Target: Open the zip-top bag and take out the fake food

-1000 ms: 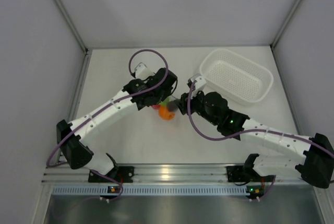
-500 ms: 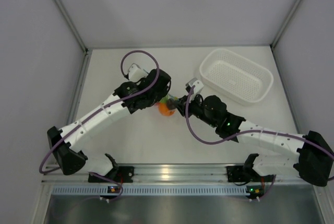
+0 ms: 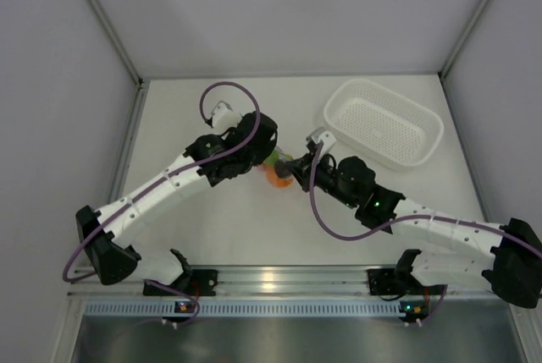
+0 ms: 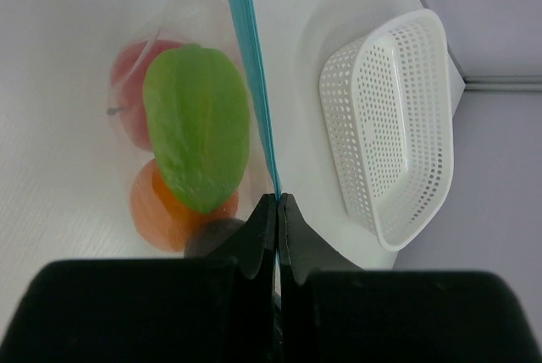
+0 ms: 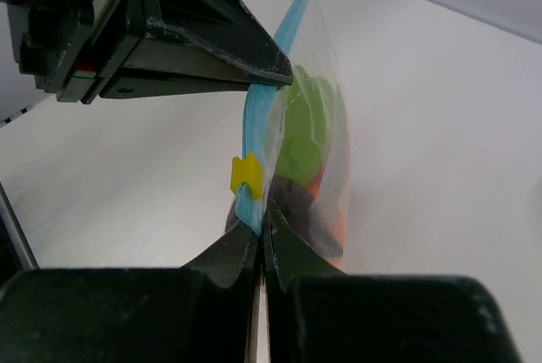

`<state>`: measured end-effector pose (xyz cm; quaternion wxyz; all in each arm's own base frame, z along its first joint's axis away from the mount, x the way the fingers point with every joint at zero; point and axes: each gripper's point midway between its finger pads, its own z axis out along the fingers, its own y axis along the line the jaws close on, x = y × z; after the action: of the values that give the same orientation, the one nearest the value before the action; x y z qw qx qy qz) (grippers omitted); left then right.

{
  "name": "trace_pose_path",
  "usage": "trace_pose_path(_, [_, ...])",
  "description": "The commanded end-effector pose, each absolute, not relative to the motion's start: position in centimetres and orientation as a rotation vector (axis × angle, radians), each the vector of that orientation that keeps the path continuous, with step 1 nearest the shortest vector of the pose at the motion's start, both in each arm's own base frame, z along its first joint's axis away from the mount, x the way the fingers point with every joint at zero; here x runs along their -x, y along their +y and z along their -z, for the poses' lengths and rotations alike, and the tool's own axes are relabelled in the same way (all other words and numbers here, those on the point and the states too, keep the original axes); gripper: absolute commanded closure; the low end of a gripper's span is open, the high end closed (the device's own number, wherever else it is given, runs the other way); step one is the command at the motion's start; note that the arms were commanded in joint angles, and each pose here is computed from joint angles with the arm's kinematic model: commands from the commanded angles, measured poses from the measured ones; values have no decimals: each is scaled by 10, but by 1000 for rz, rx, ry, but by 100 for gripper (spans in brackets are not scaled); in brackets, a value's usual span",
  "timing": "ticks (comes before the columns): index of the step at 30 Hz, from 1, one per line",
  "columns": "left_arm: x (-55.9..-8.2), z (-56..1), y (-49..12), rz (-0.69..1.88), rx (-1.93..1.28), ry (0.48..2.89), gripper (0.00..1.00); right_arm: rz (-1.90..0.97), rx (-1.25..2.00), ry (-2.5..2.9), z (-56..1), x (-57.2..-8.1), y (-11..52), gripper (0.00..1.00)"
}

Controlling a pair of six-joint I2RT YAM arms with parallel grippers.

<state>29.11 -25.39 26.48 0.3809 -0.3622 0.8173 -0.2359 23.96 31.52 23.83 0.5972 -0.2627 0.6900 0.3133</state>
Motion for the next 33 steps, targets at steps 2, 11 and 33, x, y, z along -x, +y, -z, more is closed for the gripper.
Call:
trace_pose_path(2, [-296, -289, -266, 714, 831, 2040, 99, -725, 627, 1540, -265, -232, 302, 100])
trace_pose_path(11, [-296, -297, -276, 785, 666, 2010, 67, -638, 632, 1630, -247, -229, 270, 100])
trace_pose_path(33, [-216, -347, -354, 1120, -804, 1528, 2, -732, 920, 1639, -262, -166, 241, 100])
